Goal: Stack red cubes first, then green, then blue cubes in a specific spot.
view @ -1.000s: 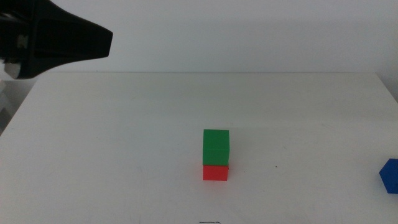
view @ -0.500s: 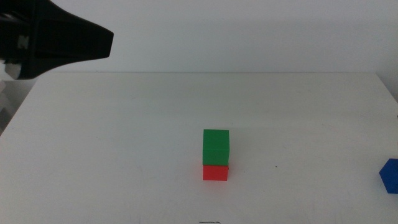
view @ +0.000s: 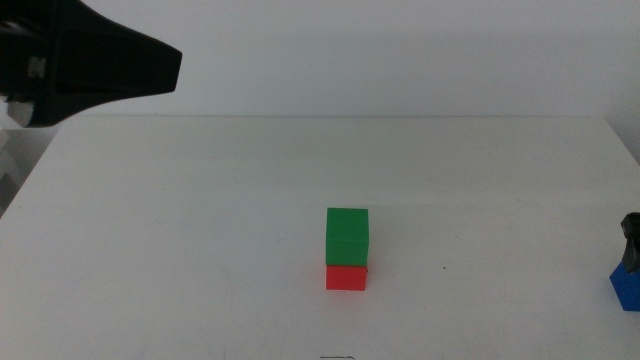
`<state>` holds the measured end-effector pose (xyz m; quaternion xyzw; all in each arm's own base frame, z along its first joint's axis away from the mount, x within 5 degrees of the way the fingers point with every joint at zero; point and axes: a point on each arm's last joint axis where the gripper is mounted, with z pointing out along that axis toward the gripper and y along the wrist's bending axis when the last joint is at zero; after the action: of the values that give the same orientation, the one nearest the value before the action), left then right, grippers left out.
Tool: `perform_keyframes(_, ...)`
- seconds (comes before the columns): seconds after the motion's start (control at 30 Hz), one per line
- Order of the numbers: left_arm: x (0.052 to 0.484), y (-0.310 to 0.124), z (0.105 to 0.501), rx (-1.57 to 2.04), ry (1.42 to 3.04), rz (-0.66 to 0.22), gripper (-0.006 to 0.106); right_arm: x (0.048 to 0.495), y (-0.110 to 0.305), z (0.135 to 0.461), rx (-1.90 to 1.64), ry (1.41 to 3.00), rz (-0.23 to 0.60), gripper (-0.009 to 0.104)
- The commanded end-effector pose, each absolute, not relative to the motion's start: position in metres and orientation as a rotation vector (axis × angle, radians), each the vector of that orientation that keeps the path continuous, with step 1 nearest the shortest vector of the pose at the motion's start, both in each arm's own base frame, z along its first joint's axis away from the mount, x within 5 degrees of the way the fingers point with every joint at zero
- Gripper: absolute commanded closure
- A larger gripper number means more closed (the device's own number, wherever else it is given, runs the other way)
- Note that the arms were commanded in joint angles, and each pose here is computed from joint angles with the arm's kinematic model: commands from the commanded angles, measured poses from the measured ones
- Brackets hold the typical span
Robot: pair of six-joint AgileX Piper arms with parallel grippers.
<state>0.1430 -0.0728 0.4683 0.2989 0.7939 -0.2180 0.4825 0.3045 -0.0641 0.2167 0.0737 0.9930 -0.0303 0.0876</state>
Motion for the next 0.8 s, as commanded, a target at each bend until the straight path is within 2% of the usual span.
perform_keyframes(0.0, 0.140, -0.074, 0.481, 0.691, 1.851, -0.560, 0.007, 0.305, -0.068, 0.230, 0.207, 2.869, -0.127, 0.020)
perform_keyframes(0.47, 0.140, -0.074, 0.481, 0.691, 1.851, -0.560, 0.007, 0.308, -0.070, 0.228, 0.178, 2.843, -0.162, 0.020)
perform_keyframes(0.77, 0.140, -0.074, 0.481, 0.691, 1.851, -0.560, 0.007, 0.317, -0.071, 0.204, 0.191, 2.902, -0.133, 0.020)
